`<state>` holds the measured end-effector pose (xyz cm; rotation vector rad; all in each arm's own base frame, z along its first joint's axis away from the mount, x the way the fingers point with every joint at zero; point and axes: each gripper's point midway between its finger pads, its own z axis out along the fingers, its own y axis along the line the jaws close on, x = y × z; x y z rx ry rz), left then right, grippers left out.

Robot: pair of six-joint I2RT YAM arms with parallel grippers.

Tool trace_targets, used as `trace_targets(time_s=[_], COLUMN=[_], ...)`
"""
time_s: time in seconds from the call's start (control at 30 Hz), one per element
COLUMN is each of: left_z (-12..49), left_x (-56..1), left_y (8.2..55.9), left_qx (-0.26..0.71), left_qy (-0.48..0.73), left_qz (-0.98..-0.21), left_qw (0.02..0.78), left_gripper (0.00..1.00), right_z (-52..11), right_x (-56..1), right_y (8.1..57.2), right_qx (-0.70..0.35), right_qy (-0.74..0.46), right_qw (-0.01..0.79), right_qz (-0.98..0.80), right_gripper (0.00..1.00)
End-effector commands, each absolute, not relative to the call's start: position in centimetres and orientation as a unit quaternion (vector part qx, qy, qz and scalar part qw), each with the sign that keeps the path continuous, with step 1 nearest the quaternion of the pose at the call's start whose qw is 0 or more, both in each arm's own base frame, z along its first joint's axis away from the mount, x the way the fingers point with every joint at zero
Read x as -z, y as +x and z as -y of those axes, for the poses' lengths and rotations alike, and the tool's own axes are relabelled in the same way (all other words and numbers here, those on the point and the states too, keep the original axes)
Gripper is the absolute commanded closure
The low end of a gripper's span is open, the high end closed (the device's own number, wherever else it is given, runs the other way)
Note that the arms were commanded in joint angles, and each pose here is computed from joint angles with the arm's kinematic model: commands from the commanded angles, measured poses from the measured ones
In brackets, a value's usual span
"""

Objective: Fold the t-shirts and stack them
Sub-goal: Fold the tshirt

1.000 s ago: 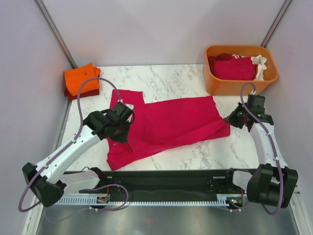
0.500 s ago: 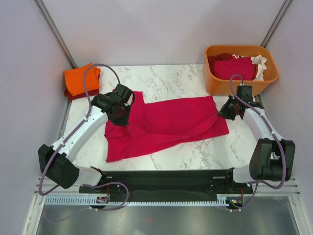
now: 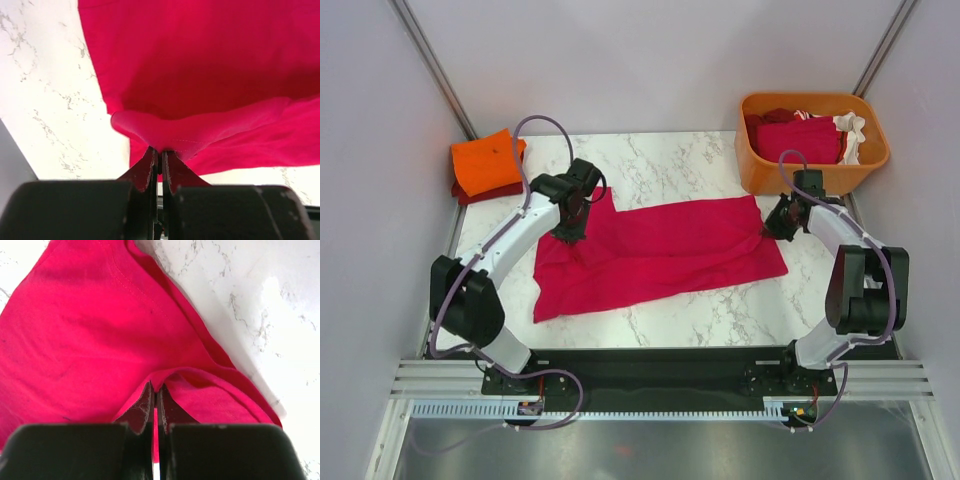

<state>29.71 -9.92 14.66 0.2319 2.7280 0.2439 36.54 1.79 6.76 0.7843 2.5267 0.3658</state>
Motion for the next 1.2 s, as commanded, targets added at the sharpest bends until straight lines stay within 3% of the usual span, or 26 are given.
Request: trace_targets(time_s=[0.0,0.4,0.5,0.6,0.63,0.7,0.8,1.0,1.03,1.17], left_z=[8.3,5.9,5.9,5.6,5.6,5.7,6.5,7.8,7.9,9.9], left_x=[-15.4,-14.4,-13.6,-12.9,-12.6,-13.1,-15.2,-17.7,-17.4,-15.0], left_y=[32.0,36.0,36.4,37.2,37.5,37.8,36.8,30.0,28.9,22.5], left_qx=[-0.136,-0.213,-0.214,-0.228,-0.231,-0.231,-0.185,-0.052,-0.037,0.087], left_qy=[0.088,0.074,0.074,0.066,0.065,0.048,-0.003,-0.096,-0.107,-0.202], left_qz=[-0.962,-0.949,-0.951,-0.949,-0.948,-0.947,-0.95,-0.953,-0.954,-0.945], left_qw=[0.221,0.218,0.21,0.21,0.209,0.217,0.252,0.282,0.277,0.242], left_gripper=[0.98,0.98,0.96,0.75,0.65,0.45,0.31,0.23,0.19,0.19], right_z=[-1.6,-0.9,-0.9,-0.8,-0.7,-0.5,0.2,1.7,1.5,-0.8], right_x=[-8.1,-6.3,-6.0,-5.9,-5.9,-6.5,-8.7,-12.7,-12.7,-9.9], right_y=[39.1,40.6,40.9,41.2,41.3,41.4,41.1,38.4,37.8,34.1], right_qx=[-0.132,-0.106,-0.107,-0.102,-0.1,-0.095,-0.074,-0.034,-0.04,-0.089], right_qy=[0.278,0.282,0.283,0.284,0.284,0.28,0.273,0.277,0.276,0.278], right_qw=[0.27,0.261,0.258,0.259,0.261,0.268,0.295,0.338,0.336,0.297], right_qz=[-0.912,-0.917,-0.918,-0.917,-0.917,-0.917,-0.913,-0.899,-0.899,-0.909], right_gripper=[0.99,0.98,0.93,0.66,0.47,0.33,0.08,0.02,0.02,0.02])
